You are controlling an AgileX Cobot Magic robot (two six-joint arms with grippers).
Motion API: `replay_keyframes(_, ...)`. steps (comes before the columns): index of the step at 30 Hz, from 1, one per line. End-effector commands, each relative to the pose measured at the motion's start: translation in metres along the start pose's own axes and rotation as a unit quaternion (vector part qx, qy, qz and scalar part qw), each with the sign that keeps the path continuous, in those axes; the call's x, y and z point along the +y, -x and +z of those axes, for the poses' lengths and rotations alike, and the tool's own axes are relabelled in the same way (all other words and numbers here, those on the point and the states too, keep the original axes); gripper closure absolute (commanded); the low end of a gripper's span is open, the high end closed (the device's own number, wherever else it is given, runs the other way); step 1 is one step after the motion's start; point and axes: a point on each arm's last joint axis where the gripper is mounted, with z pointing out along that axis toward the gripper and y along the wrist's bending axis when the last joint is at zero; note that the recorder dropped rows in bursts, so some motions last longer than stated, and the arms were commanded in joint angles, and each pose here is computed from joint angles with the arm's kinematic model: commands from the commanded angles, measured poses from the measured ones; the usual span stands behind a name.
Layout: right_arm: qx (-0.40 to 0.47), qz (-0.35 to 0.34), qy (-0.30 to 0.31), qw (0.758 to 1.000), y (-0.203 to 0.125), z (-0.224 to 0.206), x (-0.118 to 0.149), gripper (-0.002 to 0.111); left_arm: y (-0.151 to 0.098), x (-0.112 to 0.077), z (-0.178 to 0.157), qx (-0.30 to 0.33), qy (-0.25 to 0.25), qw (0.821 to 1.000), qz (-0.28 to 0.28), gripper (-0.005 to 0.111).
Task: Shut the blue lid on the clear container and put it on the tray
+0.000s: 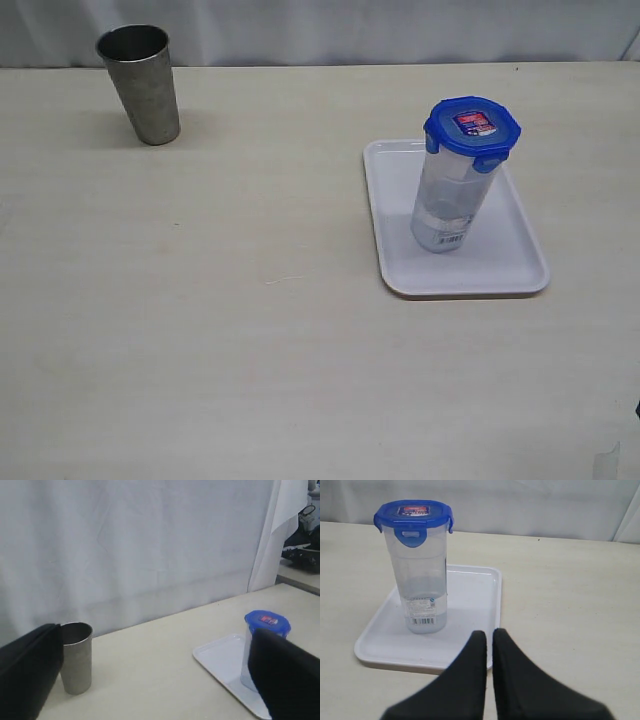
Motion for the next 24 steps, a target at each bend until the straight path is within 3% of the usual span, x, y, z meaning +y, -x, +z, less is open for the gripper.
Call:
replay_keyframes(1, -0.002, -0.002, -0.003, 1.000, -0.0005, -0.0001, -0.0003, 0.104, -0.0011, 0.0029, -0.0145, -0.024, 0.003, 1.000, -0.006, 0.014)
replay_keyframes(24, -0.002, -0.002, -0.003, 1.000, -0.0005, -0.0001, -0.0003, 0.104, -0.0008, 0.0036, -0.0187, -0.033, 0.003, 0.999, -0.007, 0.014)
